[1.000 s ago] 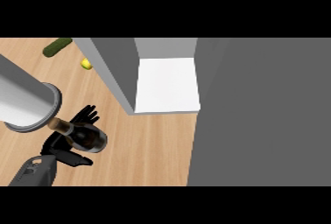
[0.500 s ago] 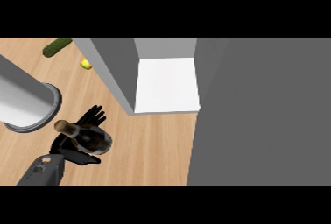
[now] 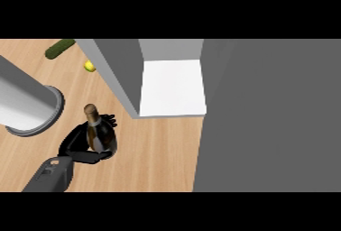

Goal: Pick up the wine, place it into the cabinet and close the cabinet

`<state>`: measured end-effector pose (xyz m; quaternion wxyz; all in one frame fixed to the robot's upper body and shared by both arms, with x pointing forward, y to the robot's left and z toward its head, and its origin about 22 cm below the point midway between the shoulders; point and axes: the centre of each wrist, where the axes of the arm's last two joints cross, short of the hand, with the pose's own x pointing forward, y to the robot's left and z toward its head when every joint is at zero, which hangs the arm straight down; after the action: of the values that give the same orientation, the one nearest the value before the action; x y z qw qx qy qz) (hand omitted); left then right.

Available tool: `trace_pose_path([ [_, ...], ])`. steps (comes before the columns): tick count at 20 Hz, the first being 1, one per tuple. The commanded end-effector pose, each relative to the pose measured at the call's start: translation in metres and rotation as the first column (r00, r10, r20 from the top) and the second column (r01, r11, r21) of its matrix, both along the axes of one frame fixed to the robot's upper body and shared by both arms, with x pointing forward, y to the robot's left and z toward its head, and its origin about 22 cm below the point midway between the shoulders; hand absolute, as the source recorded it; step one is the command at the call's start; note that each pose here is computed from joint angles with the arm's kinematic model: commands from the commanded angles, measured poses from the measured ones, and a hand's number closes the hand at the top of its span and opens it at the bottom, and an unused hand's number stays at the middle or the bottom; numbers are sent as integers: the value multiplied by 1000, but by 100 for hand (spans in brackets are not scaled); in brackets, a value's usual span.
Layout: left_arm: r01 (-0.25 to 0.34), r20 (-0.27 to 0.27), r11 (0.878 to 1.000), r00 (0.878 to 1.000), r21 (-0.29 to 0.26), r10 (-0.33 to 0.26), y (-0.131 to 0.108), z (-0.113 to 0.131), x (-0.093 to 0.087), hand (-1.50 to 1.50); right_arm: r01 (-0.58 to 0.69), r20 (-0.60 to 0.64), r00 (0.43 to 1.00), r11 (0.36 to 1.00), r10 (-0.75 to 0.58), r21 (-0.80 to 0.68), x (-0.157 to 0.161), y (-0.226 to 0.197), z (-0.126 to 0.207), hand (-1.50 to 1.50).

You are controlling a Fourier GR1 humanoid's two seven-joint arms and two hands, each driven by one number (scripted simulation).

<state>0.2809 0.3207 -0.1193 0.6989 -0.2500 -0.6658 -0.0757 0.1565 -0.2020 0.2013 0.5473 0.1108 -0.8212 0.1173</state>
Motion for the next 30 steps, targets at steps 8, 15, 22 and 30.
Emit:
trace_pose_path([
  [8, 153, 24, 959, 988, -239, -152, -2, 3, 8, 150, -17, 2, 1000, 1000, 17, 18, -2, -3, 1, -150],
  [15, -67, 19, 964, 997, -256, 74, -12, -16, -13, 150, 7, 10, 1000, 1000, -7, 12, -11, -12, 4, -150],
  [22, -572, -28, 782, 811, -248, 584, -42, -38, -37, 150, 11, 2, 1000, 1000, -11, 11, 0, -16, 5, -150],
  [30, -472, -10, 836, 872, -280, 489, -77, -4, -25, 150, 20, 6, 1000, 1000, -20, 10, -5, -14, 2, -150],
])
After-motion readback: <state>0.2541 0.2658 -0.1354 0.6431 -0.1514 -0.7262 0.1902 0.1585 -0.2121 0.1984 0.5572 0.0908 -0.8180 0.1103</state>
